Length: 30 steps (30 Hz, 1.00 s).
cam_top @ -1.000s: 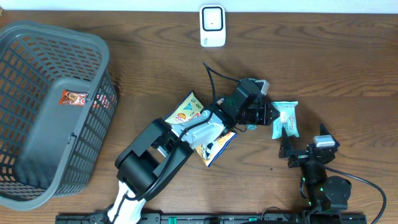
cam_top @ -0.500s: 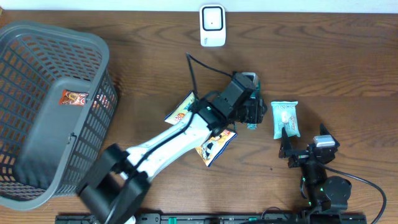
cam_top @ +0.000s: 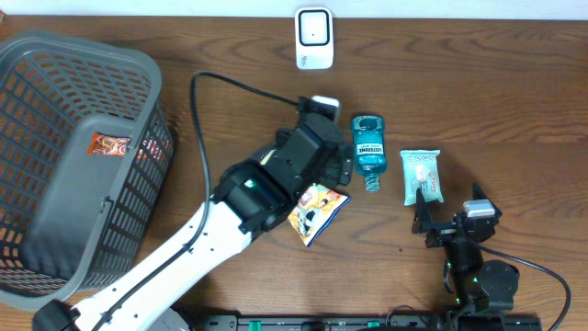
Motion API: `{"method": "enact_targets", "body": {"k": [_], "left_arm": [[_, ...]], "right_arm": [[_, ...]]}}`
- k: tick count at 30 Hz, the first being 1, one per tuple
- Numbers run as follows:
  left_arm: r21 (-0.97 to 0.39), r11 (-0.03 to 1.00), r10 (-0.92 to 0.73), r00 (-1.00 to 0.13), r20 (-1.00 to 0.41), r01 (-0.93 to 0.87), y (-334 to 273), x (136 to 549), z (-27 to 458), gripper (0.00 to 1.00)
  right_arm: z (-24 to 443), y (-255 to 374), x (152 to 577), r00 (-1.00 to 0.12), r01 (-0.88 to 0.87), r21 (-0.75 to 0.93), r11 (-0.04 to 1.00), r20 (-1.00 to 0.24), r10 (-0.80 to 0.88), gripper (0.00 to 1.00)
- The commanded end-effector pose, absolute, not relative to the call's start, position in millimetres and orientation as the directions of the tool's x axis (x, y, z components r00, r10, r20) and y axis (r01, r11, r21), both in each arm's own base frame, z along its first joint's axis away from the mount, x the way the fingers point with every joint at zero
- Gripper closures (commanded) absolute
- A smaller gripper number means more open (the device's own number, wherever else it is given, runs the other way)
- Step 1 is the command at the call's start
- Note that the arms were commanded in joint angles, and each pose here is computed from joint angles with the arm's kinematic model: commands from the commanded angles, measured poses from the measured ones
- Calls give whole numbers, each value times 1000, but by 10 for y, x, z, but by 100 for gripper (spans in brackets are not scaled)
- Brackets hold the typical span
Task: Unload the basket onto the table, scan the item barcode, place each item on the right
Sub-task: 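Reach the left gripper into the basket and grasp the red Top bar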
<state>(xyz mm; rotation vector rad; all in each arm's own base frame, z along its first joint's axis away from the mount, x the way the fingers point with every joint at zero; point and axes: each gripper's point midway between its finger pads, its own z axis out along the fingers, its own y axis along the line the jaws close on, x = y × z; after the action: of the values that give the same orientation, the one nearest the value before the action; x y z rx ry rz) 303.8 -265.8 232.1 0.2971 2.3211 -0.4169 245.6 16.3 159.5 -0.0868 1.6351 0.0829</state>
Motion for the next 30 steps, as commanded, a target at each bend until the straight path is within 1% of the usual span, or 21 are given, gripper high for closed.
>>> {"method": "enact_targets", "body": {"k": [1, 4, 8, 10, 13, 15, 17, 18, 19, 20, 22, 23, 25, 30], "left_arm": [[-107, 955, 102, -643, -759, 277, -2270, 3178, 2500, 1], [-119, 975, 23, -619, -785, 187, -1855, 3299, 2727, 2], [-118, 991, -63, -559, -827, 61, -1236, 3425, 3114, 2], [-127, 989, -145, -522, -841, -71, -712, 3443, 3343, 2], [-138, 963, -237, -481, -844, -232, -130, 3412, 3487, 2], [-173, 913, -335, -441, -832, -369, 289, 3361, 3495, 2], [-220, 829, -456, -394, -798, -514, 691, 3254, 3407, 2], [-254, 761, -534, -355, -767, -597, 889, 3176, 3327, 2], [-288, 677, -614, -303, -729, -678, 1083, 3085, 3236, 2], [-319, 570, -697, -239, -676, -757, 1297, 2991, 3099, 2], [-344, 498, -755, -203, -623, -796, 1449, 2961, 2951, 2], [-343, 468, -786, -206, -583, -814, 1535, 2965, 2810, 2], [-325, 441, -811, -217, -543, -837, 1627, 3003, 2632, 2], [-236, 425, -848, -292, -443, -874, 1695, 3199, 2089, 2]], "right_arm": [[1591, 193, 2452, -65, -117, 11, 993, -998, 3, 1], [1591, 193, 2452, -65, -117, 11, 993, -998, 3, 1], [1591, 193, 2452, -65, -117, 10, 993, -998, 3, 1], [1591, 193, 2452, -65, -117, 11, 993, -998, 3, 1], [1591, 193, 2452, -65, -117, 11, 993, -998, 3, 1], [1591, 193, 2452, -65, -117, 11, 993, -998, 3, 1], [1591, 193, 2452, -65, -117, 10, 993, -998, 3, 1], [1591, 193, 2452, -65, -117, 10, 993, -998, 3, 1], [1591, 193, 2452, -65, -117, 10, 993, -998, 3, 1], [1591, 193, 2452, -65, -117, 10, 993, -998, 3, 1], [1591, 193, 2452, -65, -117, 11, 993, -998, 3, 1], [1591, 193, 2452, -65, -117, 11, 993, -998, 3, 1], [1591, 193, 2452, -65, -117, 11, 993, -998, 3, 1], [1591, 193, 2452, -65, -117, 10, 993, -998, 3, 1]]}}
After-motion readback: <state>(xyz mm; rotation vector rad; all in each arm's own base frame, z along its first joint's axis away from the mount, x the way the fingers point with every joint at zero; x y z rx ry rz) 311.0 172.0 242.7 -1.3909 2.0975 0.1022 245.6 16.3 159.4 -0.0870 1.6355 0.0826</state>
